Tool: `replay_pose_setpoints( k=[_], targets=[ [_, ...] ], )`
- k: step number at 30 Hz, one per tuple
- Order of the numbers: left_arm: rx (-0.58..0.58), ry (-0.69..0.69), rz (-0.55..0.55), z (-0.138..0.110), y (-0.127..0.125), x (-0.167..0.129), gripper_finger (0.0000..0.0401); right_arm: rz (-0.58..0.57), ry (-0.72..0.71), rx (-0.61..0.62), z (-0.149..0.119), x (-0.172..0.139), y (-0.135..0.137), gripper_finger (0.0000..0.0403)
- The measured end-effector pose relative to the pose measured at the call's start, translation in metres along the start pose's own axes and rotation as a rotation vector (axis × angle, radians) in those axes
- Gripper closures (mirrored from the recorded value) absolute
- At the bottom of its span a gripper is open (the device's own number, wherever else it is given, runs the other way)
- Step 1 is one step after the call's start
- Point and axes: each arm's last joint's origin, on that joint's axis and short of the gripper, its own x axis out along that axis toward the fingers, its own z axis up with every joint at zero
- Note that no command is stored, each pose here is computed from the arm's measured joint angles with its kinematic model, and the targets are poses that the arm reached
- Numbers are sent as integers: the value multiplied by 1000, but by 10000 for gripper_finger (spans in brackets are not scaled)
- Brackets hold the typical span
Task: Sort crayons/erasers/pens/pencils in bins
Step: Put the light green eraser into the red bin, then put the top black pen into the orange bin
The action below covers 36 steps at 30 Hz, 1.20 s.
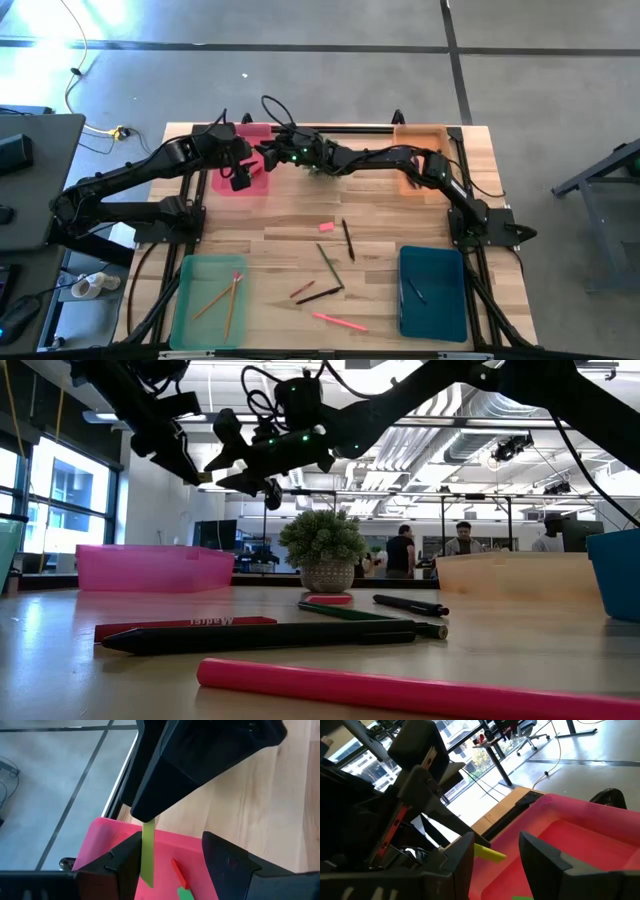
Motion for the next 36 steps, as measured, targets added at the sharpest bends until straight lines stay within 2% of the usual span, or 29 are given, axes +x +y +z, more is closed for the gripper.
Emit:
replay_pose_setpoints(
  k=[9,13,19,27,36],
  targets=[
    [-9,4,8,0,0,0,211,-32,4,6,-1,0,-2,254],
    [-7,52,78,-3,2,0,211,-16,28,2,-2,0,-2,254],
    [-2,150,101,-11,0,-1,211,39,166,-59,-1,-6,0,254],
    [-121,234,80,-19,-3,-2,211,-61,342,-186,18,-32,9,254],
    [-210,241,79,-20,-4,-2,211,-146,550,-192,26,-66,26,254]
  ],
)
